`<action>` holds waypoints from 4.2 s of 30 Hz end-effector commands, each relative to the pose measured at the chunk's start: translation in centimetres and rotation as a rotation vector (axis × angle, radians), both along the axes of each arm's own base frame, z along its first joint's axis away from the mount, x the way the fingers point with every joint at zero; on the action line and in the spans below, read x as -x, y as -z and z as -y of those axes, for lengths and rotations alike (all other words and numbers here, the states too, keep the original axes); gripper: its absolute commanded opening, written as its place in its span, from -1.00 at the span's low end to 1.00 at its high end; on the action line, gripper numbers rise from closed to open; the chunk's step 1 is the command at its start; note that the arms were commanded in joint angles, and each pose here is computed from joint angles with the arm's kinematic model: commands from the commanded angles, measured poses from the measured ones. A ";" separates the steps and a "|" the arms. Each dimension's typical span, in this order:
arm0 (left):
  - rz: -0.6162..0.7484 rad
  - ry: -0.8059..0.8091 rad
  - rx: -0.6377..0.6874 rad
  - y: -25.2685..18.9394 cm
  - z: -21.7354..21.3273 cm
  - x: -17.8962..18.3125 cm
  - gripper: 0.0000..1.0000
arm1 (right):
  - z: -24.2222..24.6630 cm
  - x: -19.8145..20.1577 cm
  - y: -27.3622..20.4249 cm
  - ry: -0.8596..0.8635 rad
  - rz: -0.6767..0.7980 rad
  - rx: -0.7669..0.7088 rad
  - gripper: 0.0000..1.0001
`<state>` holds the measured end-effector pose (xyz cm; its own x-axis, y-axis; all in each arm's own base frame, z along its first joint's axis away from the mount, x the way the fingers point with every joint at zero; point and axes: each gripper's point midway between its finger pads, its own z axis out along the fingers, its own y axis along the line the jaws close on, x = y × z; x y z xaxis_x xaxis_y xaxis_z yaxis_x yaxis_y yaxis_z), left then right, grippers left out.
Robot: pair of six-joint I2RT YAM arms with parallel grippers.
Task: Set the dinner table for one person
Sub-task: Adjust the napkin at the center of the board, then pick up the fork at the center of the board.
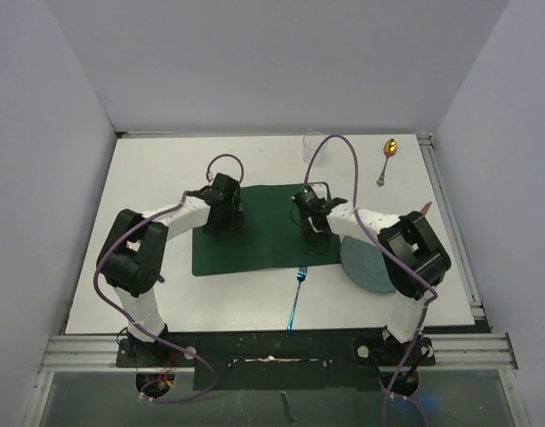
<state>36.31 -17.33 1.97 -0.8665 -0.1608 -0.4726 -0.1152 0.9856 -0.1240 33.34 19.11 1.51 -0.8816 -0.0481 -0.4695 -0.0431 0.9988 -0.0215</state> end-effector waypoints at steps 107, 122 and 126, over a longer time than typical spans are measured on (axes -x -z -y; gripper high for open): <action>0.514 -0.081 0.034 -18.7 1.6 13.7 0.36 | -6.0 23.7 -2.3 0.013 -0.119 0.123 -0.46; 0.508 -0.104 -0.037 -18.5 0.8 13.4 0.36 | -4.9 24.0 0.3 0.088 -0.120 0.111 -0.46; 0.507 -0.102 -0.046 -18.5 1.1 13.2 0.36 | -4.4 24.1 0.8 0.113 -0.120 0.087 -0.46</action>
